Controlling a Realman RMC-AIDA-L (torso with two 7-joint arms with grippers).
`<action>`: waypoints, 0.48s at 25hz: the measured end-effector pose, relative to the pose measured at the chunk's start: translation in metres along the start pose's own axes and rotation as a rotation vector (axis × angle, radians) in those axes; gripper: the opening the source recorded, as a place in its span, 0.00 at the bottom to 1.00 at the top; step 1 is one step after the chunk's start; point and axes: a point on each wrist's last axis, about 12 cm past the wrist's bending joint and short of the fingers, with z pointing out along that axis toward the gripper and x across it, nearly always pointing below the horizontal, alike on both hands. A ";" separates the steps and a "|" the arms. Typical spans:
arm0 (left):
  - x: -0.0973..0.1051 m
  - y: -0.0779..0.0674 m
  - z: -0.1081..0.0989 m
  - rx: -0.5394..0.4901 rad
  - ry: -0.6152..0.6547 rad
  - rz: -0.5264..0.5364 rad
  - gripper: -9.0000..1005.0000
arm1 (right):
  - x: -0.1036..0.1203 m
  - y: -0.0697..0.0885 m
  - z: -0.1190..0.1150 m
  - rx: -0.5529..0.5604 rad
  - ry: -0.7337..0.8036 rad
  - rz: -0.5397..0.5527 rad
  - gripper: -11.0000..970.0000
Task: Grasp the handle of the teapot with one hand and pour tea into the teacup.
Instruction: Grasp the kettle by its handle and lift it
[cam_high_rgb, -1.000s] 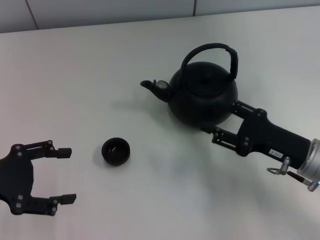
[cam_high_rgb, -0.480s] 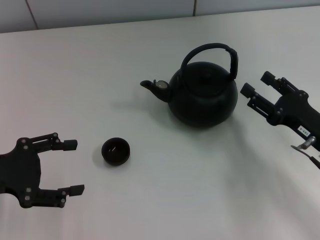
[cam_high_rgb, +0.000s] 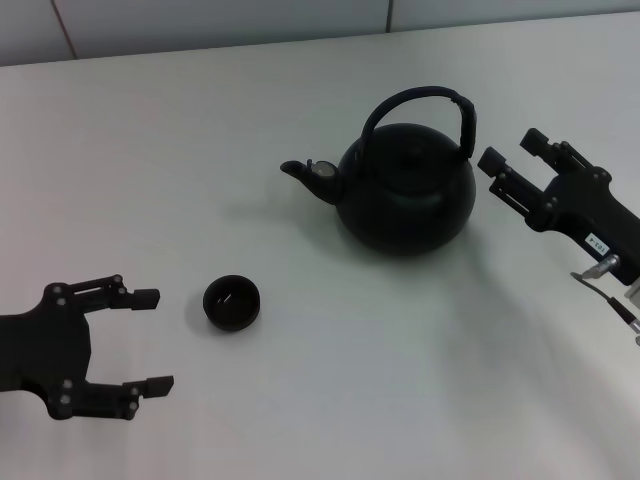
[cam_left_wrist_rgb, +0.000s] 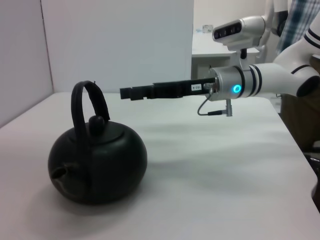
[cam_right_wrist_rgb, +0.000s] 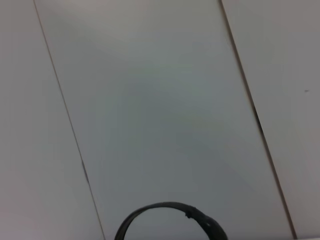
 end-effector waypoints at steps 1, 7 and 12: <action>0.000 0.000 0.001 0.004 0.005 0.000 0.87 | -0.001 0.000 0.002 -0.003 -0.001 -0.002 0.76; 0.001 -0.001 0.002 0.006 0.016 0.001 0.87 | -0.004 -0.001 0.015 -0.014 0.005 -0.014 0.76; 0.001 0.000 0.002 0.004 0.016 0.003 0.87 | -0.003 -0.001 0.033 0.003 0.031 -0.001 0.76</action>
